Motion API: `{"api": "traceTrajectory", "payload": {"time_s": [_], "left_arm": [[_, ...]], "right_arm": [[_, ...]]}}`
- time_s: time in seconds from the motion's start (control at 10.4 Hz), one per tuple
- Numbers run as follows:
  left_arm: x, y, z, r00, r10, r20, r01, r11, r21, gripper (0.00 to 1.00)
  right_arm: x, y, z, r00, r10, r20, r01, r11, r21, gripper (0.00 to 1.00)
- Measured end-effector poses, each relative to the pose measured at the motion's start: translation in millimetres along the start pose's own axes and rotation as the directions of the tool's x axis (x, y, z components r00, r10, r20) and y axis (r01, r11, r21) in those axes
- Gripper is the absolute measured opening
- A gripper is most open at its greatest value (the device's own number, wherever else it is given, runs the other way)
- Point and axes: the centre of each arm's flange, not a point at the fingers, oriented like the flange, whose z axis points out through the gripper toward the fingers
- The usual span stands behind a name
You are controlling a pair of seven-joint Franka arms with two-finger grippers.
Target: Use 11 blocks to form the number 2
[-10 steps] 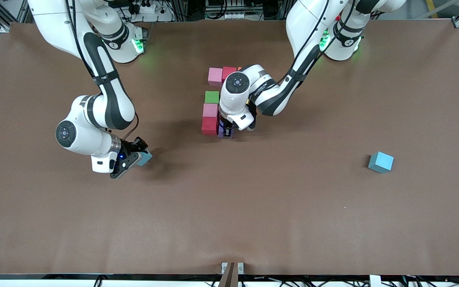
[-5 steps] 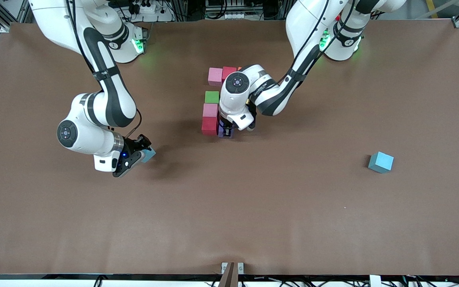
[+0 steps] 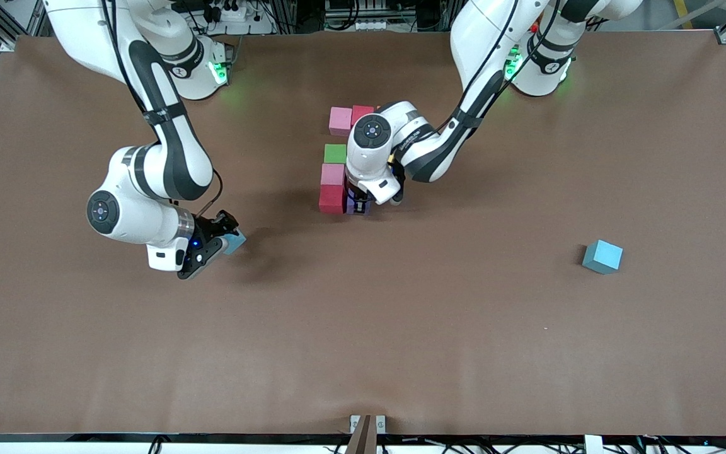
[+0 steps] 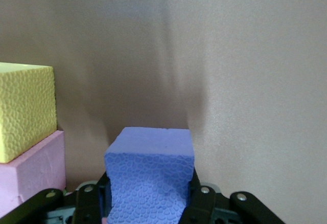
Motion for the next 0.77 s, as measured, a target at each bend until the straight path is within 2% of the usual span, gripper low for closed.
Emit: {"api": "traceTrajectory", "payload": {"time_s": [0.77], "left_arm": [[-3.8,2.5,-5.1,1.0,0.001,0.007,-0.001,1.0,-0.007,0.55]], "right_arm": [[-0.6,-0.7,-3.6,1.0,-0.003,0.007,0.003,1.0,0.005,0.56]]}}
